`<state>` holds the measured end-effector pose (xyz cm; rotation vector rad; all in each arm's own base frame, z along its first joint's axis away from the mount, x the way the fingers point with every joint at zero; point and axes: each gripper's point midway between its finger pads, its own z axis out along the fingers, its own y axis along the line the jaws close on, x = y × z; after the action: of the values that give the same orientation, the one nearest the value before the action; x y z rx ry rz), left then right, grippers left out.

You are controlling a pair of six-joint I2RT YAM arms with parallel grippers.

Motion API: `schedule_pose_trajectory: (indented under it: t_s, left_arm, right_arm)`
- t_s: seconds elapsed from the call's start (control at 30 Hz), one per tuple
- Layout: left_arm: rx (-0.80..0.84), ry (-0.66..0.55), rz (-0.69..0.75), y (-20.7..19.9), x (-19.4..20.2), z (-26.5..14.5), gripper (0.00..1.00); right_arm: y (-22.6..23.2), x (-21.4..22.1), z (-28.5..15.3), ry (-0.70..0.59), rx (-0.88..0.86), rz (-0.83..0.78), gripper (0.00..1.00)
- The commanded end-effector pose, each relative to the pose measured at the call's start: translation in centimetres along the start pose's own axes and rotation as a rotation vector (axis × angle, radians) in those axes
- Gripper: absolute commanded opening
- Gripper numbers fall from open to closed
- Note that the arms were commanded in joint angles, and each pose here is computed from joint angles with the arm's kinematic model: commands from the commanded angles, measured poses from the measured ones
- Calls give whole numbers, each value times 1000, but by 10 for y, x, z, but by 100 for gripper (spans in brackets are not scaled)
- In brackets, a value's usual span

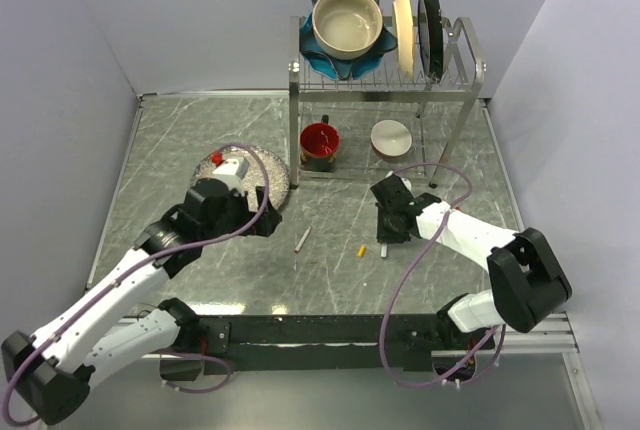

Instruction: Insert the pens into the pen caps

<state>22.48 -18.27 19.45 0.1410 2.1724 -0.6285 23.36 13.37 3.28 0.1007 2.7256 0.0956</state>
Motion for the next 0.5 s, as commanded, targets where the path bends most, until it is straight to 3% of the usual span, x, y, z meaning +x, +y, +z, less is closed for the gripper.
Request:
schedule_pose_trajectory:
  t_s: [0.0,0.07,0.23,0.33,0.47]
  left_arm:
    - [-16,62,25,1,6,8,100]
    - [-4,78,18,-2,8,12,99]
    - [73,165,-14,-14,29,20,98]
    - [136,185,-41,-26,33,26,95]
    - [92,202,-44,-23,31,35,94]
  right_arm:
    - [-3,-13,8,-39,20,23,9]
    - [-3,-11,11,-35,11,27,15]
    - [1,-16,10,-62,-21,47,18]
    - [5,-15,11,-61,-45,54,27]
    - [7,-14,13,-57,-56,50,34]
